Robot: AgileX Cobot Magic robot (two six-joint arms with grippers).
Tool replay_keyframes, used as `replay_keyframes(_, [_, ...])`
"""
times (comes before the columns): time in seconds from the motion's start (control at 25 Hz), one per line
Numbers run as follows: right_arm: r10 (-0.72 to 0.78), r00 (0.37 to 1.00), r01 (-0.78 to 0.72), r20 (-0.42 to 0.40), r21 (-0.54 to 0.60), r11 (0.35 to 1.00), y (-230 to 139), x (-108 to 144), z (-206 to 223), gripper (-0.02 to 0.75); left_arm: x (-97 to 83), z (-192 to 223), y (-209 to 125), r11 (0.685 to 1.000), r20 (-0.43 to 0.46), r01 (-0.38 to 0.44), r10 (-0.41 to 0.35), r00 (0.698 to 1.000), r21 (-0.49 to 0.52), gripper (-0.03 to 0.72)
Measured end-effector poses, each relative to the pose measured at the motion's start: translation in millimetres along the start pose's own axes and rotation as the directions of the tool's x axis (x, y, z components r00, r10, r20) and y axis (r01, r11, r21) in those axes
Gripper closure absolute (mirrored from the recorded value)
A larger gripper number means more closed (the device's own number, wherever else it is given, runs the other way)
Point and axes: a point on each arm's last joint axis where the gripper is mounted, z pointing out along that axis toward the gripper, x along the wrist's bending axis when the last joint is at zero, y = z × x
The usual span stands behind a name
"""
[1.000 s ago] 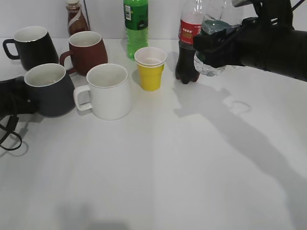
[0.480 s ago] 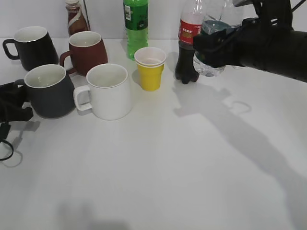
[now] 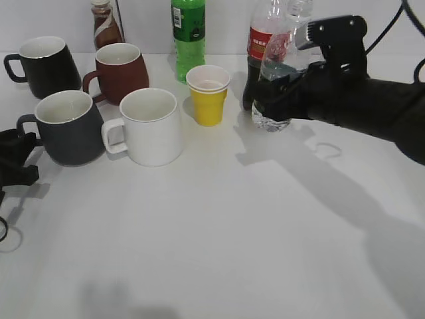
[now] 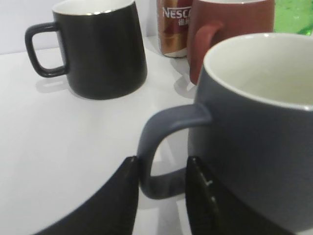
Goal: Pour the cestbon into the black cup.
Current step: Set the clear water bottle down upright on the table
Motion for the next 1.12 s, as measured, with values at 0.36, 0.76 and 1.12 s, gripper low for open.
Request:
replay_keyframes(0.36, [0.02,1.0,-0.019,-0.015,0.023,1.0,-24,-3,15,0.278,-4.7,-10,-4,1.0,0.026,-0.003,0.003,1.0,0.024,0.389])
replay_keyframes(0.76, [0.009,1.0,-0.008,-0.025,0.021,1.0,-41,-4,23,0.278,-3.1,-30,14,0.999,-0.029,0.0,-0.001,1.0,-0.044,0.379])
replay_keyframes(1.12, [-0.043,0.997,0.048,-0.064,0.079,0.996,-55,-1,16,0.275,-6.3,-35,31,0.992,-0.001,-0.032,0.032,0.999,-0.122,0.379])
